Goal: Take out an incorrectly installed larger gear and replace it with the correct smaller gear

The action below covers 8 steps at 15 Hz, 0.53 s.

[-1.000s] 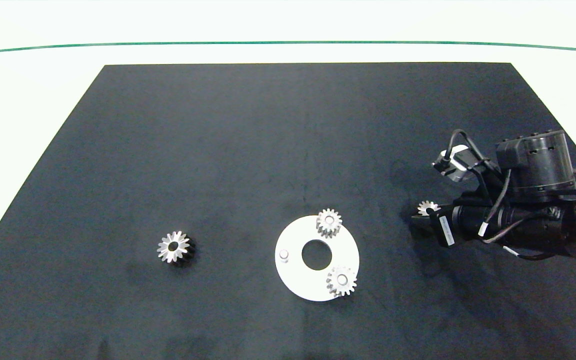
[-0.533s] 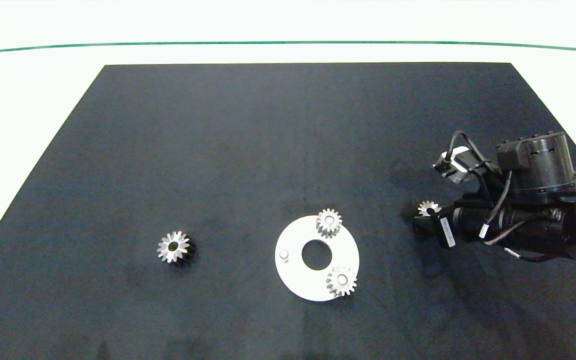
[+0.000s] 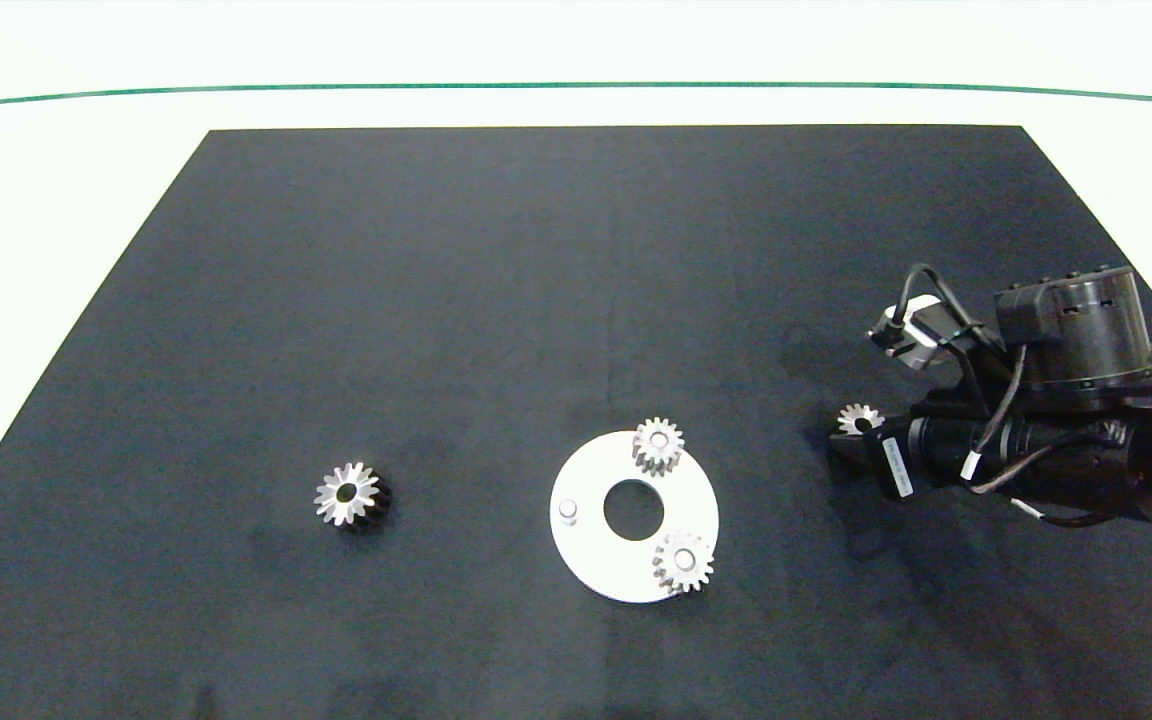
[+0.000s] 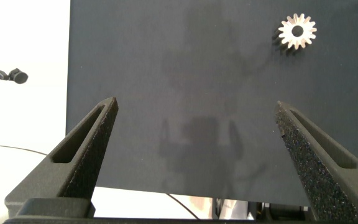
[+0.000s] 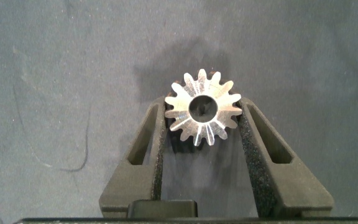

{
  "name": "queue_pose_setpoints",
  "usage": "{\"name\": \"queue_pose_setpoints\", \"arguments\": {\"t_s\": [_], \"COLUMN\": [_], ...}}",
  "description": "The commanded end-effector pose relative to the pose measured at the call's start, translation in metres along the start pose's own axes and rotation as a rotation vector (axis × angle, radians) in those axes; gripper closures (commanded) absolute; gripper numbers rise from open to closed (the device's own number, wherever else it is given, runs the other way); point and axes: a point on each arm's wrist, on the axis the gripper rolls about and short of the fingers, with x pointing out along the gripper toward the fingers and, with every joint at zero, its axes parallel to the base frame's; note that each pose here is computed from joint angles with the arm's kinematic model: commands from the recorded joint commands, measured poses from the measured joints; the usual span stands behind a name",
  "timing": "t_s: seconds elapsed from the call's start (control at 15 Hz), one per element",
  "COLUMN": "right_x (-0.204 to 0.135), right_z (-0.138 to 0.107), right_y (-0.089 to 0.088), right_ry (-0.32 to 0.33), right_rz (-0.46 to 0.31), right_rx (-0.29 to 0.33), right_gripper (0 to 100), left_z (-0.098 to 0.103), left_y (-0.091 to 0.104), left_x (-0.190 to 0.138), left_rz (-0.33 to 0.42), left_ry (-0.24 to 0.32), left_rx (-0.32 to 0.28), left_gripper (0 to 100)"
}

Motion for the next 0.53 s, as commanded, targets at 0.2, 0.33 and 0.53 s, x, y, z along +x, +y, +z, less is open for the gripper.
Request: {"name": "queue_pose_setpoints", "arguments": {"t_s": [0.2, 0.33, 0.53], "right_x": [-0.02, -0.039, -0.065], "right_z": [0.004, 0.008, 0.008], "right_y": [-0.002, -0.004, 0.001], "right_ry": [-0.055, -0.098, -0.118], "right_rz": [-0.005, -0.008, 0.02], "right_rx": [0.005, 0.0, -0.016], "right_gripper": [81, 81, 81], "left_z": [-0.003, -0.011, -0.019], "left_y": [0.0, 0.0, 0.0], "left_x": [0.0, 0.0, -0.008], "left_rz": [0.001, 0.002, 0.002], "left_ry": [0.005, 0.013, -0.02], "left_rx": [0.001, 0.001, -0.003], "left_gripper": [0, 0, 0]}}
